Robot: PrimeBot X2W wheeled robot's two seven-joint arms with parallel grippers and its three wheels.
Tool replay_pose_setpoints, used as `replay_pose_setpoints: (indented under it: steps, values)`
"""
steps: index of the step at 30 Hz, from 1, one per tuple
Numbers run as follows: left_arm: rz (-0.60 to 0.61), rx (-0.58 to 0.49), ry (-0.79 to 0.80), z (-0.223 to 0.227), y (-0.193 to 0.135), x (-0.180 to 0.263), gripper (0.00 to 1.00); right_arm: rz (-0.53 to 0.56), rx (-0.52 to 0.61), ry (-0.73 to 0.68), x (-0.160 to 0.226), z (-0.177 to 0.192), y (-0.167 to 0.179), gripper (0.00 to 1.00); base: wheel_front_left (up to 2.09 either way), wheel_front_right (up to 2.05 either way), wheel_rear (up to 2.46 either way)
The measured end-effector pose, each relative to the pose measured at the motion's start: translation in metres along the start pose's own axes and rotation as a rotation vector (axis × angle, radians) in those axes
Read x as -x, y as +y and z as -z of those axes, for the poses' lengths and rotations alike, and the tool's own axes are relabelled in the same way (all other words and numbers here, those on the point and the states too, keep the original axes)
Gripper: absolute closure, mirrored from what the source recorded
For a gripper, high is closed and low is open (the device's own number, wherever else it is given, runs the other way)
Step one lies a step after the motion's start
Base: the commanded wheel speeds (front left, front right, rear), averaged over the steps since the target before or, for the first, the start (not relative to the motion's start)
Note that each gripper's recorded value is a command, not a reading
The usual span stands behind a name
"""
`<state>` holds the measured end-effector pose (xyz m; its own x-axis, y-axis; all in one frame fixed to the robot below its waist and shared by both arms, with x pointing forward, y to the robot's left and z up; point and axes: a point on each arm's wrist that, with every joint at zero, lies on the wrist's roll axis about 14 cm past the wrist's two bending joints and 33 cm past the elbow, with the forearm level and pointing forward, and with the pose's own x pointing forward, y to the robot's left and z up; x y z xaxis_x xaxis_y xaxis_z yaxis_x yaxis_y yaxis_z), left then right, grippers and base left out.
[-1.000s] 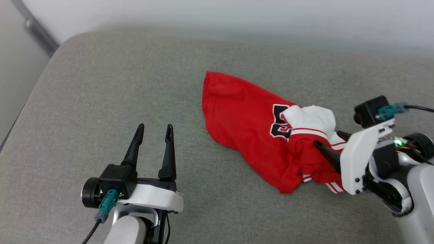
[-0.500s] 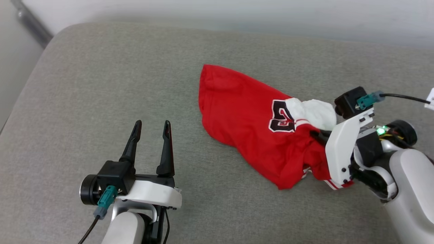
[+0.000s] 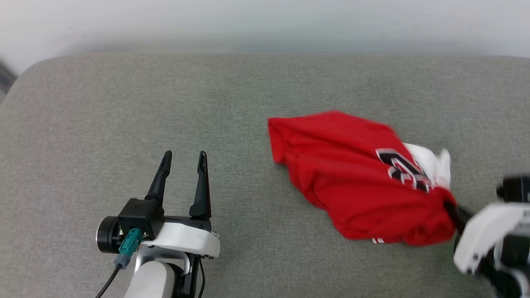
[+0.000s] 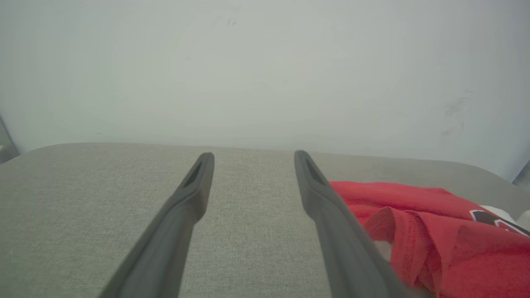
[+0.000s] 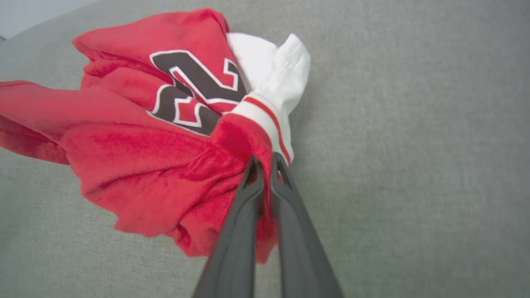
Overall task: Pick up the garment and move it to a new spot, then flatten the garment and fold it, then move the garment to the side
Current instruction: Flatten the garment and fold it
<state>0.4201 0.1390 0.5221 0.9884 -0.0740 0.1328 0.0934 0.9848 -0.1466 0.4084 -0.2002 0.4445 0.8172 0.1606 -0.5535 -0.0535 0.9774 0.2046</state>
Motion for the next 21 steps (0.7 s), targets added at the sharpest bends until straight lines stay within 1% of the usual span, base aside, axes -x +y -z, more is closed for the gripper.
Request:
replay_pose_setpoints:
  steps: [3, 4, 5, 6, 9, 11, 15, 21]
  values:
    - [0.010, 0.005, 0.011, 0.004, -0.004, 0.001, 0.00, 0.080, -0.134, 0.094, 0.013, 0.056, -0.021, 1.00, 0.00, 0.00, 0.00]
    - [0.015, 0.006, 0.014, 0.005, -0.005, 0.000, 0.00, 0.106, -0.152, 0.123, 0.017, 0.072, -0.027, 0.89, 0.00, 0.00, 0.00]
    - [0.018, 0.007, 0.019, 0.007, -0.006, 0.000, 0.00, 0.128, -0.171, 0.147, 0.020, 0.085, -0.032, 0.11, 0.00, 0.00, 0.00]
    - [0.018, 0.007, 0.022, 0.008, -0.006, 0.000, 0.00, 0.136, -0.197, 0.159, 0.022, 0.094, -0.033, 0.00, 0.00, 0.00, 0.00]
    - [0.024, 0.007, 0.028, 0.010, -0.007, -0.001, 0.00, 0.155, -0.223, 0.129, 0.023, 0.099, -0.036, 0.00, 0.00, 0.00, 0.00]
    - [0.025, 0.006, 0.028, 0.010, -0.008, -0.001, 0.00, 0.169, -0.217, 0.051, 0.023, 0.088, -0.039, 0.00, 0.00, 0.00, 0.00]
    - [0.025, -0.001, 0.025, 0.008, -0.007, 0.000, 0.00, 0.179, -0.169, -0.187, 0.028, 0.041, -0.040, 0.00, 0.00, 0.00, 0.00]
    - [0.016, -0.002, 0.024, 0.005, -0.005, 0.010, 0.00, 0.162, -0.068, -0.436, 0.044, -0.014, -0.028, 0.00, 0.00, 0.00, 0.00]
